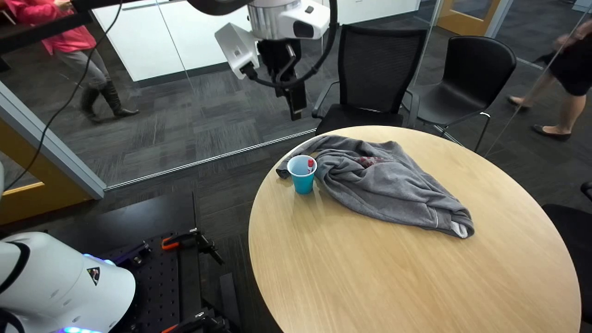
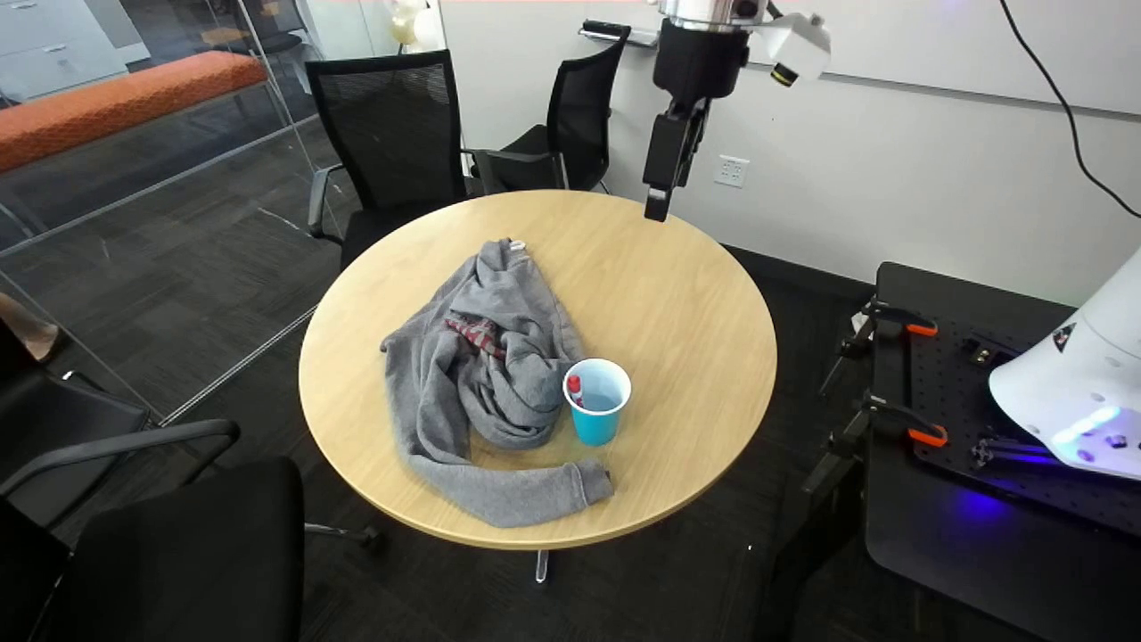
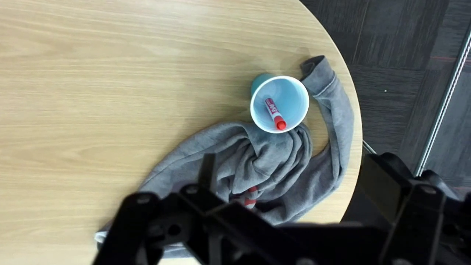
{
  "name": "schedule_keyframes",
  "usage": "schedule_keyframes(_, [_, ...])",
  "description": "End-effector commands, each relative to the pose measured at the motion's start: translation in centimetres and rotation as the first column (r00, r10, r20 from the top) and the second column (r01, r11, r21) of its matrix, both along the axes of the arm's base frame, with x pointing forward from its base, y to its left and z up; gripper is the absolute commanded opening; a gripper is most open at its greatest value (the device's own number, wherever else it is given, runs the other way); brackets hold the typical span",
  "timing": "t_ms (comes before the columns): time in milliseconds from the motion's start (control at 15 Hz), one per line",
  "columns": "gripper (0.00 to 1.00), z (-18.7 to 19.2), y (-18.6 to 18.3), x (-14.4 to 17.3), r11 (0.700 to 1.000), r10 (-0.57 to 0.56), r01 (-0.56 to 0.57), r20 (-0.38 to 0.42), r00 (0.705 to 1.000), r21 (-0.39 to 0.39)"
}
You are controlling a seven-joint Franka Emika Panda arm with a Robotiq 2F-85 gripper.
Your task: Put the marker on the table
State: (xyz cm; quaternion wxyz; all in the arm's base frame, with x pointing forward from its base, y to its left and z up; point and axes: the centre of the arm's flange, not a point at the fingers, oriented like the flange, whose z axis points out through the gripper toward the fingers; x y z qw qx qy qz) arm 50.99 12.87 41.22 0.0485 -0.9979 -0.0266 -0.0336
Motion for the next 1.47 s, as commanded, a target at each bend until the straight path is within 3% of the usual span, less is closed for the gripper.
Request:
schedule_keyframes(0, [1.00,-2.2,2.4,2.4,0.999,-0.021,0.021,0.003,1.000,0.046])
schedule_keyframes(400, [1.00,-6.3,4.9,5.8,0.999,-0.002,0.001,0.010,1.000,0.050])
schedule_keyframes(733, [1.00,-11.0,6.2,7.9,1.000,0.011,-0.011,-0.006,1.000,0.007])
schedule_keyframes(933, [1.00,-13.0,6.9,7.9,0.998,0.056,-0.058,-0.074,0.996,-0.024])
schedule_keyframes(1000, [1.00,-12.7,6.0,6.8,0.999,0.049,-0.049,-0.048,0.998,0.000])
schedule_keyframes(1400, [1.00,-13.6,6.5,7.2,0.998,0.061,-0.061,-0.061,0.996,-0.005])
